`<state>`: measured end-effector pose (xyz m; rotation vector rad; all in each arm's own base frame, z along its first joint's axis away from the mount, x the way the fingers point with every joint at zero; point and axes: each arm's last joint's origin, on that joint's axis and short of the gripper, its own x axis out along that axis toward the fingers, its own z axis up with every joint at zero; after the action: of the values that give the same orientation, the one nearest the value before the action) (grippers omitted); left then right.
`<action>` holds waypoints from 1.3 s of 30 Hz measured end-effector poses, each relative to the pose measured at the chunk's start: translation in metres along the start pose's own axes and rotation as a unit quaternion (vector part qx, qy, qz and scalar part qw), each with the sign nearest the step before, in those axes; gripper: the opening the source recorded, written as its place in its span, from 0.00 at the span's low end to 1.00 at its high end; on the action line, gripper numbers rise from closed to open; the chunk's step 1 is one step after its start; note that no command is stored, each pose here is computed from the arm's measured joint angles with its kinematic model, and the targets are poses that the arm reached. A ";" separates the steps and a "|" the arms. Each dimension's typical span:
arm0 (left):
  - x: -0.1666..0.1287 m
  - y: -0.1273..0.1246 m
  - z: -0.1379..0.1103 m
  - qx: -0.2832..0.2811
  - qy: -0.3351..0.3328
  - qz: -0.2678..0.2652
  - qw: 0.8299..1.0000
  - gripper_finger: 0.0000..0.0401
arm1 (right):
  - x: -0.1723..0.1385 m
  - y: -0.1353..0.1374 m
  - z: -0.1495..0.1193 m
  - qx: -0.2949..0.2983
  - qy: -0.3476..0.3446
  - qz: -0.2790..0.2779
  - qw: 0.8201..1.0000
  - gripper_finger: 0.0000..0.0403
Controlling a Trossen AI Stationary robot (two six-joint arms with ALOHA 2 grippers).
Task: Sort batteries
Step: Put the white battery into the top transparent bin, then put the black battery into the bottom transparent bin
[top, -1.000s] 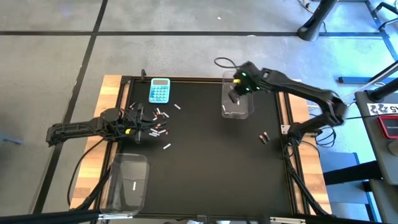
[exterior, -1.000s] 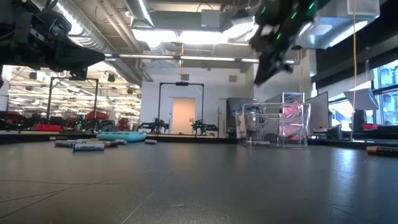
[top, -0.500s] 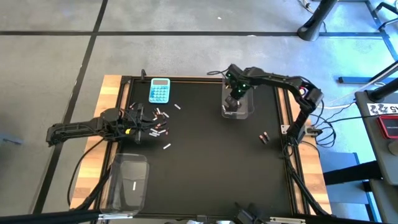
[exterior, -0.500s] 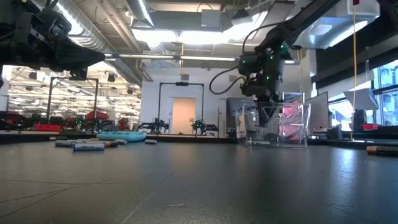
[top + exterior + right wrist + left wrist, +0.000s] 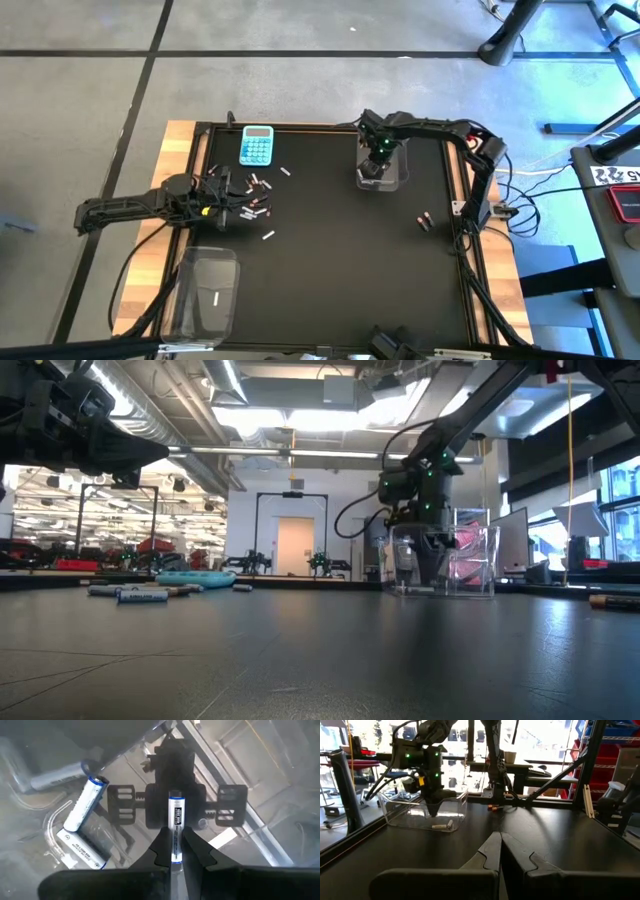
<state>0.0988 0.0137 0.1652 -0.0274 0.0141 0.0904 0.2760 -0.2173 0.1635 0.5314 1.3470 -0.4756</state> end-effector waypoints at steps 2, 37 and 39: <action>0.000 0.000 0.000 0.000 0.000 0.000 1.000 0.00 | 0.001 0.000 0.000 0.000 0.000 -0.001 1.000 0.06; 0.000 0.000 0.000 0.000 0.000 0.000 1.000 0.00 | -0.184 0.145 -0.081 -0.062 -0.190 -0.133 0.971 0.26; 0.000 0.000 0.000 0.000 0.000 0.000 1.000 0.00 | -0.183 0.168 -0.105 -0.075 -0.190 -0.109 0.973 0.26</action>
<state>0.0988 0.0137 0.1652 -0.0275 0.0142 0.0906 0.2660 -0.0163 0.3436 0.1547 1.0634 -0.6147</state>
